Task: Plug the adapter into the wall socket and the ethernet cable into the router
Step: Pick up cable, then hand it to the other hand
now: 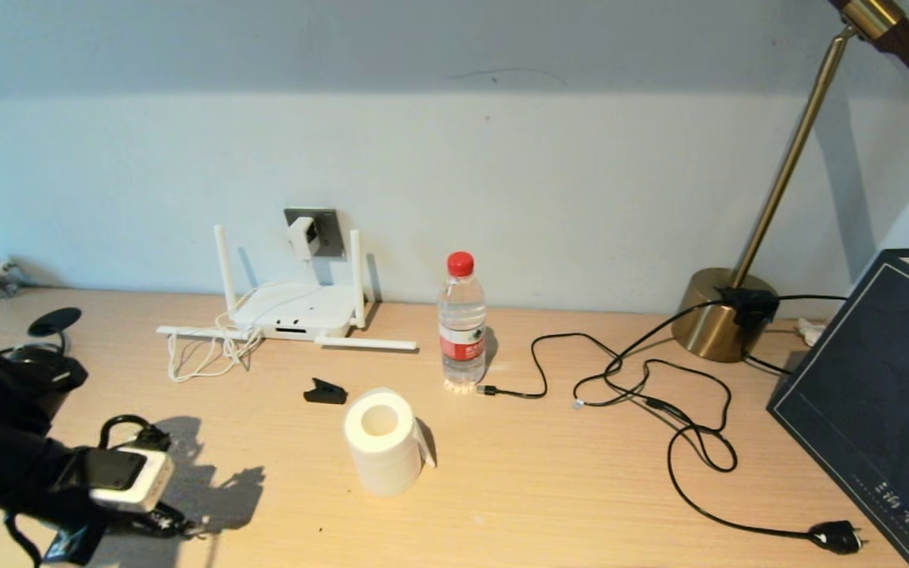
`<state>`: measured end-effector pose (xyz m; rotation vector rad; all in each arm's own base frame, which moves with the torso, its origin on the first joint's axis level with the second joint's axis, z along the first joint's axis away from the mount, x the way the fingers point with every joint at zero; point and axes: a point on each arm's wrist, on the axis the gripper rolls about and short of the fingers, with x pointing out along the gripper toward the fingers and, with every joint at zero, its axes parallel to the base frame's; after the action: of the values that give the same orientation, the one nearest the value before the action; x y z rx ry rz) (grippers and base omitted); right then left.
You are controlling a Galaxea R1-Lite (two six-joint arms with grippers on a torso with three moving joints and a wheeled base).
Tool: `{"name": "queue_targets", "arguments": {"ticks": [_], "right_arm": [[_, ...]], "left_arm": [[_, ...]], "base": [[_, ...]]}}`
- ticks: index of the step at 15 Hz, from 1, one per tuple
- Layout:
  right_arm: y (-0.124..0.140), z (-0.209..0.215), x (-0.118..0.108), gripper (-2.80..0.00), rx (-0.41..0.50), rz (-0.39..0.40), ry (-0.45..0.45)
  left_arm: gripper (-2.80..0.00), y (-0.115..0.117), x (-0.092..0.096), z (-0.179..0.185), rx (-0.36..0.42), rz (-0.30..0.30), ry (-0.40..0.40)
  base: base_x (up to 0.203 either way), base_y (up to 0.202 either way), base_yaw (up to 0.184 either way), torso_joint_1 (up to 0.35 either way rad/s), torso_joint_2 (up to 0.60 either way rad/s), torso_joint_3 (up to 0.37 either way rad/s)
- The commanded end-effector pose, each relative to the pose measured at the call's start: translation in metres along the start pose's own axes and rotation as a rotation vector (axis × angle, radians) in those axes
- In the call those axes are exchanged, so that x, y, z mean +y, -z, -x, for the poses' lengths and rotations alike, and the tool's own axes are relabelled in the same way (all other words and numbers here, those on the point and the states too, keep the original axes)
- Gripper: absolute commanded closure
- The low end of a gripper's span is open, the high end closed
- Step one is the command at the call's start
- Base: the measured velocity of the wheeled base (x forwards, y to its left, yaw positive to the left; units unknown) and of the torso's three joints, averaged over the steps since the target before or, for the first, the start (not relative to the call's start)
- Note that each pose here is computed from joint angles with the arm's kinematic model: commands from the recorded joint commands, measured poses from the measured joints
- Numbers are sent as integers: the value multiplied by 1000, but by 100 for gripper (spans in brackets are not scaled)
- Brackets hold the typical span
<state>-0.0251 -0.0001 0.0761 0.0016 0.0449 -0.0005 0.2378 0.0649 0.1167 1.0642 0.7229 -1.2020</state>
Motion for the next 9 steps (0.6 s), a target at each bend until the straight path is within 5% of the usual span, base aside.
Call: {"name": "queue_targets", "arguments": {"ticks": [1, 4, 7, 9], "right_arm": [[0, 0, 0, 0, 1, 0, -1], [0, 0, 0, 0, 1, 0, 0], [0, 0, 0, 0, 1, 0, 0], [0, 0, 0, 0, 0, 0, 0]], "left_arm": [[0, -23, -9, 29, -37, -14, -118], [0, -56, -23, 49, -127, 97, -203], [0, -65, -9, 47, -163, 64, -296], [0, -77, 1, 38, -219, 101, -340]], "base": [[0, 0, 0, 0, 0, 0], [0, 0, 0, 0, 0, 0], [0, 0, 0, 0, 0, 0], [0, 0, 0, 0, 0, 0]]}}
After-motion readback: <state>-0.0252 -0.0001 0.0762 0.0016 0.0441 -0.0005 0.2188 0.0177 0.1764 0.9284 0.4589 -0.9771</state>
